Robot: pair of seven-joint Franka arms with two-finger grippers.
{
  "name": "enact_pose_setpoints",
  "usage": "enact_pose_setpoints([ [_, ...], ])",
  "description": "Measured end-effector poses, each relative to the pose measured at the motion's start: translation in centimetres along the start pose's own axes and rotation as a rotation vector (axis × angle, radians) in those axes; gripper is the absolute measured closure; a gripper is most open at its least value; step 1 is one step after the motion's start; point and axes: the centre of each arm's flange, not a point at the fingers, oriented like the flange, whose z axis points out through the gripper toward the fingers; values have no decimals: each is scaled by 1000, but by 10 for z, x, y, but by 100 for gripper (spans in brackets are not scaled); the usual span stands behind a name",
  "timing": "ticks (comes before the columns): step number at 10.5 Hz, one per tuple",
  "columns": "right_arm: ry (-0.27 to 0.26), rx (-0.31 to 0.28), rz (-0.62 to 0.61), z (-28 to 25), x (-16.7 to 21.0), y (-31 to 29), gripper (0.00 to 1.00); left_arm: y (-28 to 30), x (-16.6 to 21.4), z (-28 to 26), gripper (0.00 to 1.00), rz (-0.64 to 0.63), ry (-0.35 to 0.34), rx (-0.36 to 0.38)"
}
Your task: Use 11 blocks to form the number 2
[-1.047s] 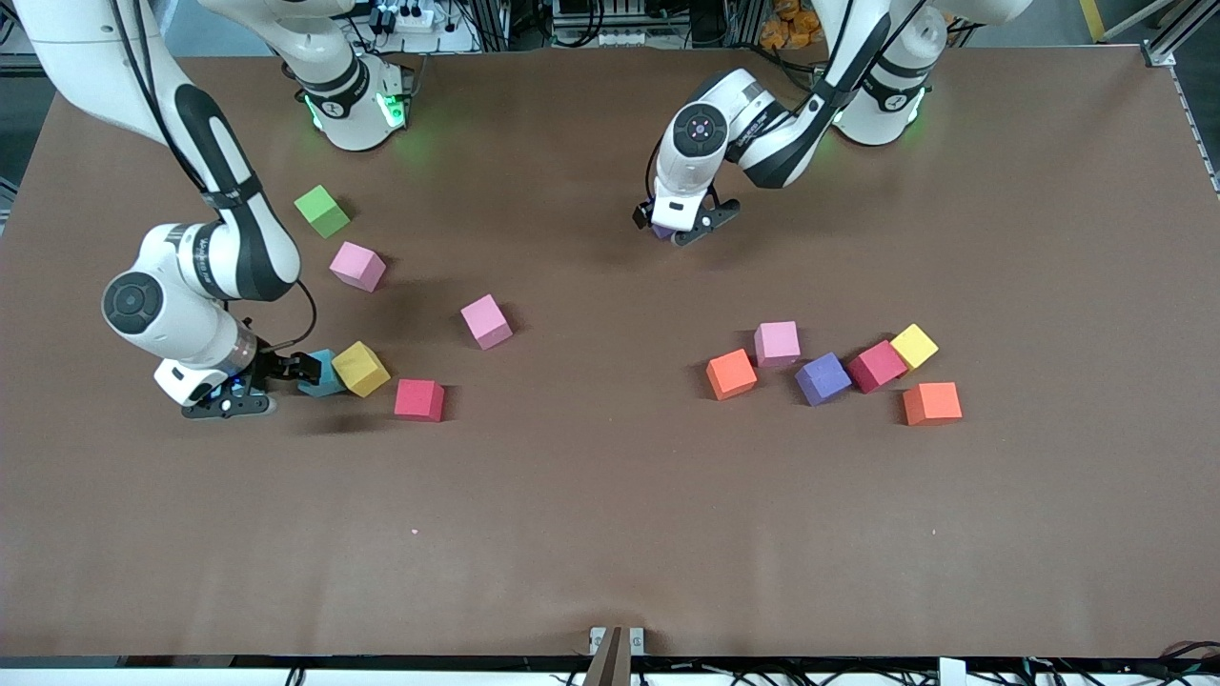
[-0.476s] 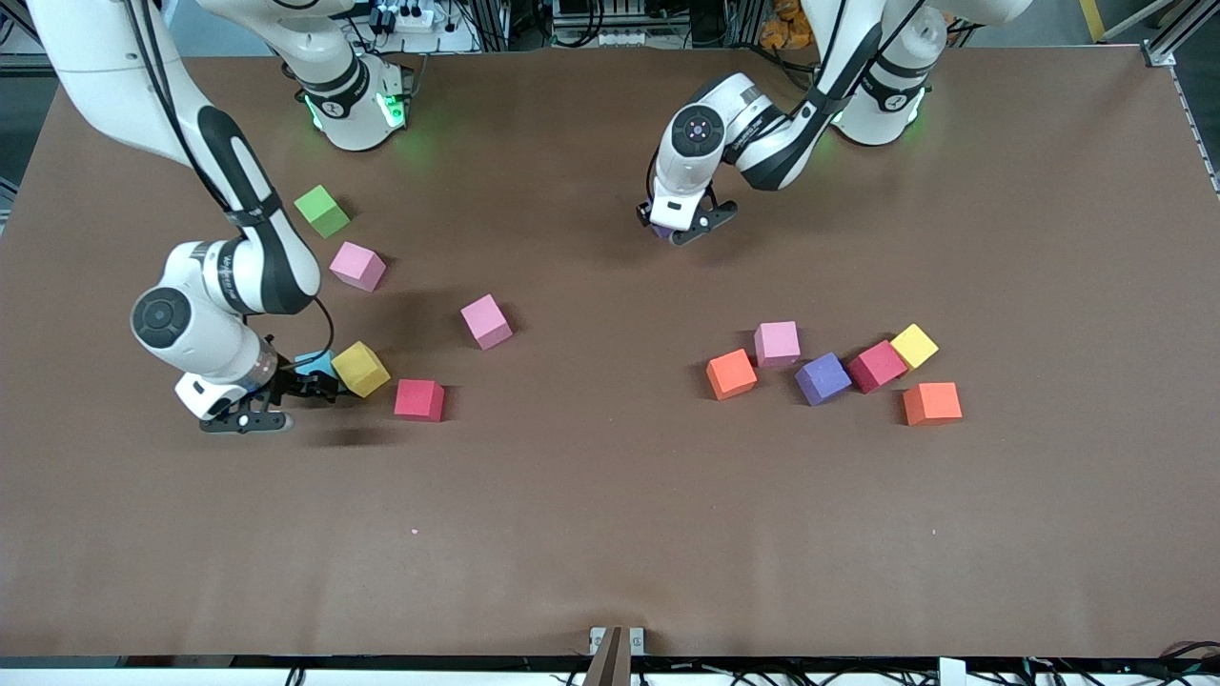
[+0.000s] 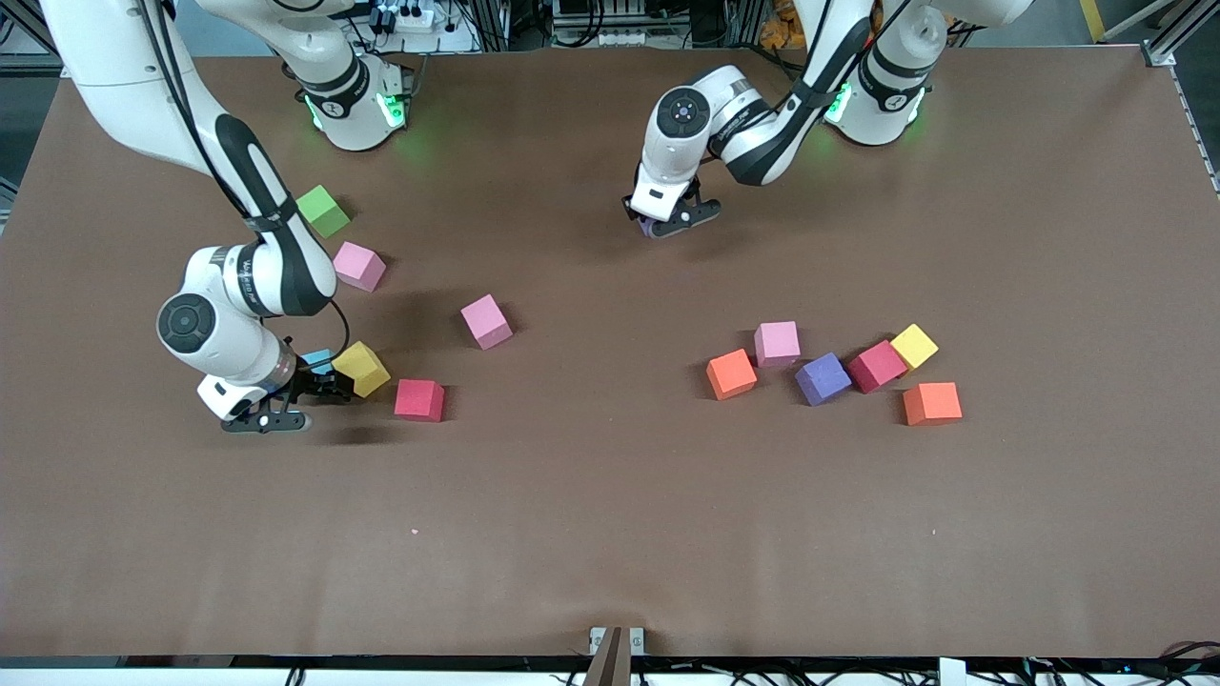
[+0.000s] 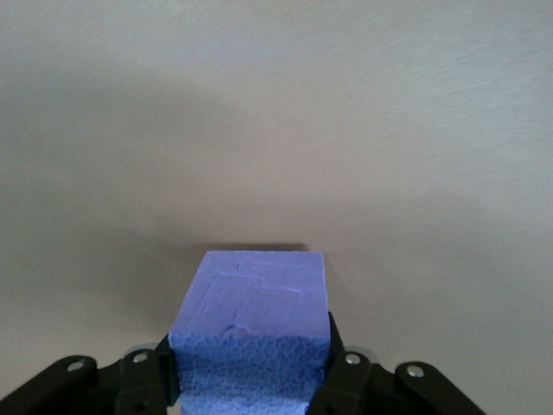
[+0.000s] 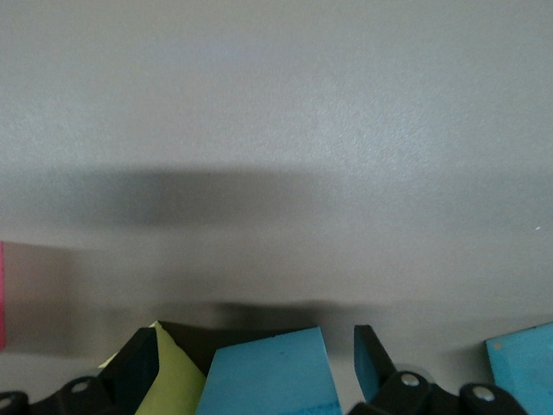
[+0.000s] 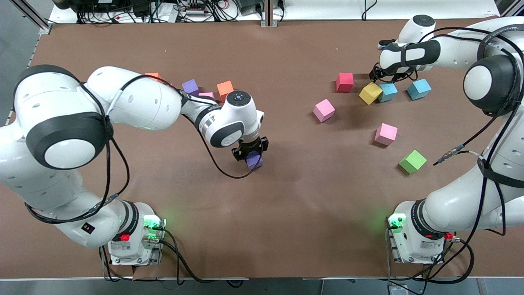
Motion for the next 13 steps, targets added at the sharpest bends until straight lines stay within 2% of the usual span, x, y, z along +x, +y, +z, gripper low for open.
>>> enact_pose_setpoints([
  [3,-14,0,0,3,-8,0,0,29,1,-15,44,178,52,-4],
  [7,-35,-17,-21,2,-26,2,0,93,-19,-18,45,356,-13,34],
  [11,-49,-27,-28,4,-35,6,0,97,-40,22,45,410,-63,98],
  [12,-49,-28,-27,4,-35,7,3,96,-39,24,45,395,-82,105],
  [13,-51,-28,-23,4,-36,9,12,95,-37,24,45,385,-92,112],
])
